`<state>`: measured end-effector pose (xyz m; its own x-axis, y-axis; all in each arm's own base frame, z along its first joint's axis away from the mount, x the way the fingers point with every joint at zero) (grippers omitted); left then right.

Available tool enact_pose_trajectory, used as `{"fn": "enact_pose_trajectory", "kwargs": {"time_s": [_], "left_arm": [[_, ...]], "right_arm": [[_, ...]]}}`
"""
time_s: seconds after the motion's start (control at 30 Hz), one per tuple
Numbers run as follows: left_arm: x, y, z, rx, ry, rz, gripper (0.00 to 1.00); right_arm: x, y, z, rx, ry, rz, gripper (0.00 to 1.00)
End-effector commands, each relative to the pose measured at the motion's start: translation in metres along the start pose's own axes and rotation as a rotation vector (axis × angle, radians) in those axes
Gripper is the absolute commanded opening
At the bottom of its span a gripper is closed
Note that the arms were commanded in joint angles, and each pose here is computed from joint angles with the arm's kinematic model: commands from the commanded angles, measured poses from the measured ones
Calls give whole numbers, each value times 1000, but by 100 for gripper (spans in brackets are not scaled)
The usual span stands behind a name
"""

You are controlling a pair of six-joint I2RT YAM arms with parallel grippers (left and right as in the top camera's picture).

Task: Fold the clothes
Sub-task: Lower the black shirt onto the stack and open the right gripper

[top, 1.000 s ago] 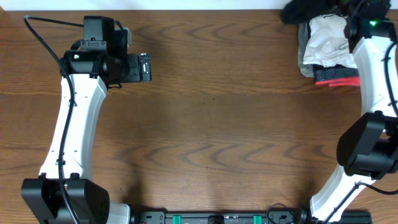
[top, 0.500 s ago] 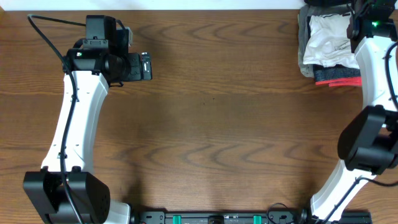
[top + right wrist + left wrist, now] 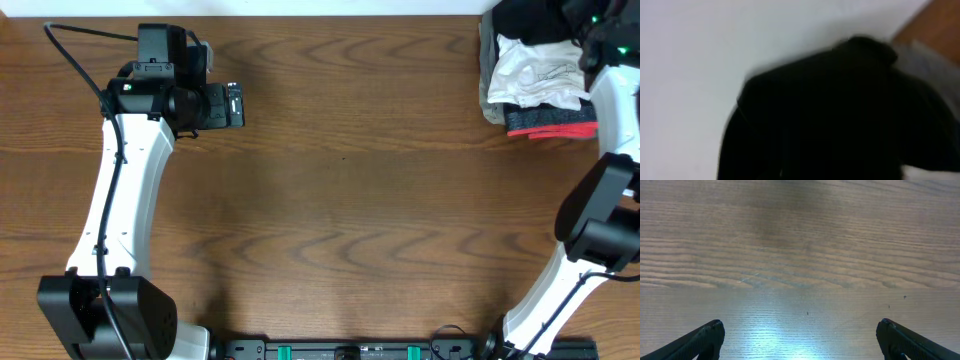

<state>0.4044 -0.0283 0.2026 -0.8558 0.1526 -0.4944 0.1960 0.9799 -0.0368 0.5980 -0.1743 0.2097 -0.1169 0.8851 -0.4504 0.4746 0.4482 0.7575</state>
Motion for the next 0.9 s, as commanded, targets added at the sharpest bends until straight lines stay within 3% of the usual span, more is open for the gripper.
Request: {"fn": "enact_pose_trajectory", "kwargs": {"time_s": [0.0,0.1,0.27,0.5,0.7,0.8,0.87], "left_arm": [[-3,3,2,-10,-4,4,98],[-4,3,2,-11,-8,5,98],[-6,3,2,-12,-14,5,98],[-6,3,2,-12,-14,5,98],[-5,3,2,-12,-12,5,98],[-5,3,2,-12,-12,5,98],[-5,3,2,-12,-12,5,98]], "right_arm": [[14,7,-16,-93,198,38,1],[34,-14,-27,-56,361,112,2],[57,-64,-48,139,491,153,18],[58,-104,-86,396,486,23,17],[34,-72,-124,346,411,-132,18],[26,-31,-150,205,382,-308,19],[25,-1,-166,102,354,-490,28]]}}
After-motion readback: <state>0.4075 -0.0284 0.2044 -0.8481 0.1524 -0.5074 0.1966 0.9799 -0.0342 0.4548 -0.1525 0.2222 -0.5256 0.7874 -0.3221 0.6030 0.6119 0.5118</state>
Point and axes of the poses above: each gripper's point midway between its finger pads, its own z axis out along the fingers, its own y axis along the line the jaws close on, x = y × z, the point moved 1 cm from there along -z, back along the fingers, and after that the axes turned 13 degrees about z, right-handed, at the moved point
